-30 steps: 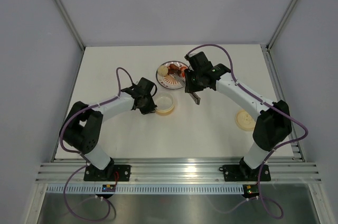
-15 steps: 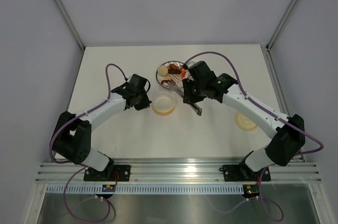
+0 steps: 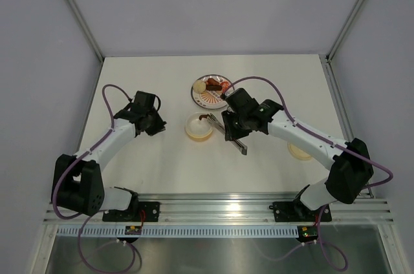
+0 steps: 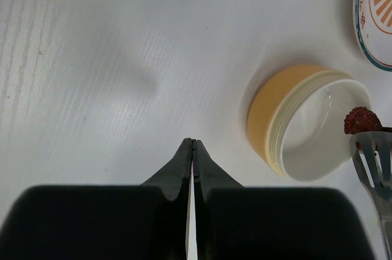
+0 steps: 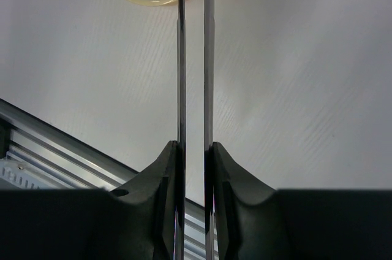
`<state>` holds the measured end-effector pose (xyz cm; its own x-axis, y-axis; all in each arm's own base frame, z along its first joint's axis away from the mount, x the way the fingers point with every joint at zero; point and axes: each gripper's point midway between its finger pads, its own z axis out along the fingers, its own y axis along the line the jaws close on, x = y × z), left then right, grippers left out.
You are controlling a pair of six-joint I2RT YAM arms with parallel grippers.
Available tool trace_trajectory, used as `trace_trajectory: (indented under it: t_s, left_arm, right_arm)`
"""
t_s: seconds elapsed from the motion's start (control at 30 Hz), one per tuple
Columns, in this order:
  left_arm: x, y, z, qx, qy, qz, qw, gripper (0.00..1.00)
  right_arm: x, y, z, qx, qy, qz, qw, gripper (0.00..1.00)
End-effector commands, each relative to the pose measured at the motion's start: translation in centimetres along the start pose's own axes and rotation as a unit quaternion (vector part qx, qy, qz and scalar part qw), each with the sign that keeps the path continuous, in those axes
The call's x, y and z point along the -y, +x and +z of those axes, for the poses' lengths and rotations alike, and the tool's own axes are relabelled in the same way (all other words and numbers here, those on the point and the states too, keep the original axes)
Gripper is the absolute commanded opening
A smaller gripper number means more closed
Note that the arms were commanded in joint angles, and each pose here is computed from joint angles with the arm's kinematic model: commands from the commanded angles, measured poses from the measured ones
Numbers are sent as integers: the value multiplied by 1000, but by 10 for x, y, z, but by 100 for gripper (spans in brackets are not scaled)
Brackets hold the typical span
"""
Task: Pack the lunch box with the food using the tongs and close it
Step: Move the packing box to the center of the board.
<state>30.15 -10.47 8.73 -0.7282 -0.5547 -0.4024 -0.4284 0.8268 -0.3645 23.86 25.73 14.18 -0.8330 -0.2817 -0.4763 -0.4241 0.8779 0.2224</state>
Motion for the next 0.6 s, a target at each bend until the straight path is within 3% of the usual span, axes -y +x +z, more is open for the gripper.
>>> trace_trajectory:
  t_s: [0.0,0.57]
  left_arm:
    - [9,-5,-10,11,26,6,1000,0]
    - [7,-4,-14,15,28,6,999,0]
  right_arm:
    - [-22,-12,-7,28,-33,-11,999,6]
    - [-46,-16,-3,32,-40,-32,998,6]
